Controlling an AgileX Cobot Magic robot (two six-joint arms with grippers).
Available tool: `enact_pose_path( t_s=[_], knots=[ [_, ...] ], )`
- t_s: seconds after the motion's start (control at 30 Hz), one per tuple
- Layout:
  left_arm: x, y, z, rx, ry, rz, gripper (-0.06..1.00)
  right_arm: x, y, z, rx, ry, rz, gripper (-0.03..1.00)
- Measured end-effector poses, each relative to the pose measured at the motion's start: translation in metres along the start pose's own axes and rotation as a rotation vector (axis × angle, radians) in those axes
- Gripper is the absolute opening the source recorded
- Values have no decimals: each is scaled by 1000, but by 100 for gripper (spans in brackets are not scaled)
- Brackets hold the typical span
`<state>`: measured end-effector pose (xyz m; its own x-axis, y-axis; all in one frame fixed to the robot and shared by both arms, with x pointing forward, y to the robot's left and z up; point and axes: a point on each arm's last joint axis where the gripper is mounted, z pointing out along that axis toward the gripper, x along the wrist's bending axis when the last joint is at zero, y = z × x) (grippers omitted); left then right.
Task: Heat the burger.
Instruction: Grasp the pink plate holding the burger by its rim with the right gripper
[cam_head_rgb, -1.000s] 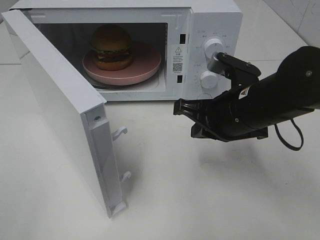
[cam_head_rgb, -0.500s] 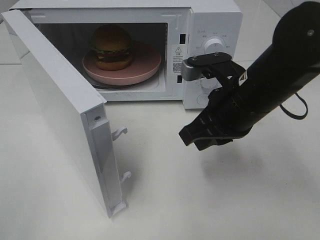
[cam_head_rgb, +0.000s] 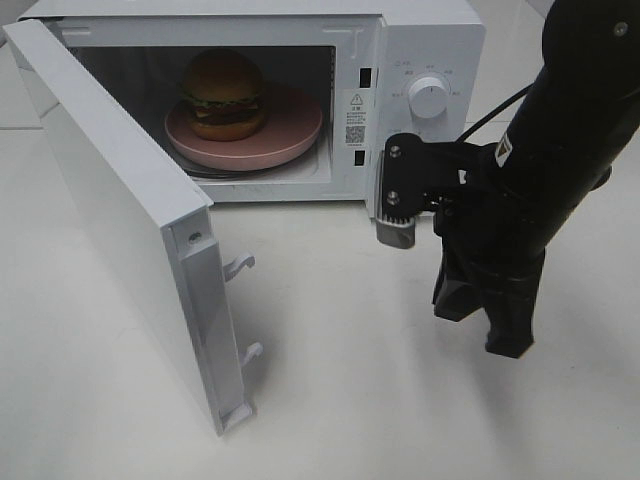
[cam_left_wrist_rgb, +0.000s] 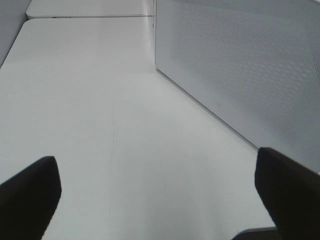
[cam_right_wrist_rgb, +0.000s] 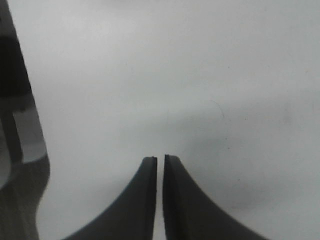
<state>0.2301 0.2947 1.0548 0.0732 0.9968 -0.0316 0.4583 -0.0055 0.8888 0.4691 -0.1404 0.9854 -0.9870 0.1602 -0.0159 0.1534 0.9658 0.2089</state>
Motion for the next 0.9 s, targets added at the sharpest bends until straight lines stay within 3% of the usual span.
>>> enact_pose_path(
  t_s=[0.03,0.07,0.13,0.2,0.43,0.53,0.57,0.6,0.67,0.7,0.77,0.8,0.83,0.9],
  knots=[
    [0,0,0,0,0,0,97,0,0,0,0,0,0,7],
    [0,0,0,0,0,0,97,0,-1,0,13,-2,-122,8],
    [0,0,0,0,0,0,97,0,-1,0,16,0,-187,8],
    [0,0,0,0,0,0,97,0,-2,0,22,1,-358,9],
    [0,0,0,0,0,0,97,-6,-1,0,28,-56,-554,19],
    [0,0,0,0,0,0,97,-10,-1,-1,40,-99,-579,30],
    [0,0,0,0,0,0,97,-11,-1,-1,41,-114,-585,41],
    [0,0,0,0,0,0,97,-11,-1,-1,41,-114,-585,41],
    [0,0,0,0,0,0,97,-15,0,-1,49,-155,-595,58],
    [0,0,0,0,0,0,97,-15,0,-1,49,-155,-595,58],
    [0,0,0,0,0,0,97,-17,1,-2,46,-180,-562,76],
    [0,0,0,0,0,0,97,-17,1,-2,46,-180,-562,76],
    [0,0,0,0,0,0,97,-17,1,-2,41,-192,-538,86],
    [0,0,0,0,0,0,97,-18,1,-2,38,-203,-523,92]
  ],
)
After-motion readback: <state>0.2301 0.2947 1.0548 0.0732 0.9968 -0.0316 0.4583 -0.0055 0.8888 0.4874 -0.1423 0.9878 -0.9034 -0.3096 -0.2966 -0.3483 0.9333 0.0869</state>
